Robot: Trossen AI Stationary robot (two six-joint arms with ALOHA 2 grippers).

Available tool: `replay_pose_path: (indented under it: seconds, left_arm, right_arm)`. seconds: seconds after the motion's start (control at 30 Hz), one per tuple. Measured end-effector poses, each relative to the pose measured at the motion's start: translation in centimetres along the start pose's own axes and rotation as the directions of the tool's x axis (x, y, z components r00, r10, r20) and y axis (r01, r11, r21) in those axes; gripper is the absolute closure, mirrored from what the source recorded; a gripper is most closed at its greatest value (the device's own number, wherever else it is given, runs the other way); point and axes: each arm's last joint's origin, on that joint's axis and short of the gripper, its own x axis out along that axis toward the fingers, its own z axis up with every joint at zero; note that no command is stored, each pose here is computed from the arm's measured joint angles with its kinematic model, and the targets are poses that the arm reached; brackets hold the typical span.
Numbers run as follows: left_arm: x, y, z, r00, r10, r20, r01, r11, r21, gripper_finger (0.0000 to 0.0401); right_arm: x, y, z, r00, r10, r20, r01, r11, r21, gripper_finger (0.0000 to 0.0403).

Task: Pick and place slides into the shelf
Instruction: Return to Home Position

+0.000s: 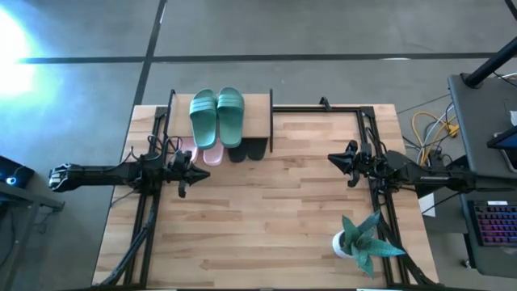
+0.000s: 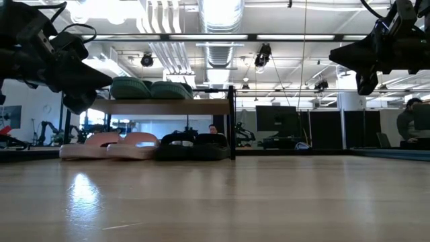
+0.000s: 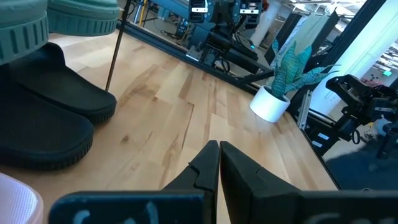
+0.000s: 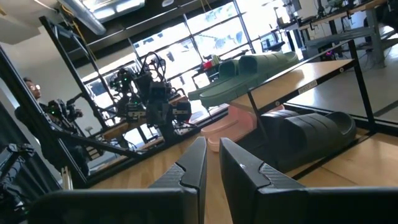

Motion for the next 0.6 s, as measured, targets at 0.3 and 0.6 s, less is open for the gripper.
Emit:
replay_pose_path:
  seconds: [0.3, 0.6]
  left_arm:
    - [0.00, -0.01, 0.01, 1.000, 0.000, 0.000, 0.000, 1.000, 0.000, 0.0401]
    - [0.00, 0.00, 0.00, 1.000, 0.000, 0.000, 0.000, 1.000, 0.000, 0.0401]
  right_arm:
    - [0.00, 0.00, 0.00, 1.000, 0.000, 0.000, 0.000, 1.000, 0.000, 0.0365]
    - [0.00, 0.00, 0.00, 1.000, 0.000, 0.000, 0.000, 1.000, 0.000, 0.0365]
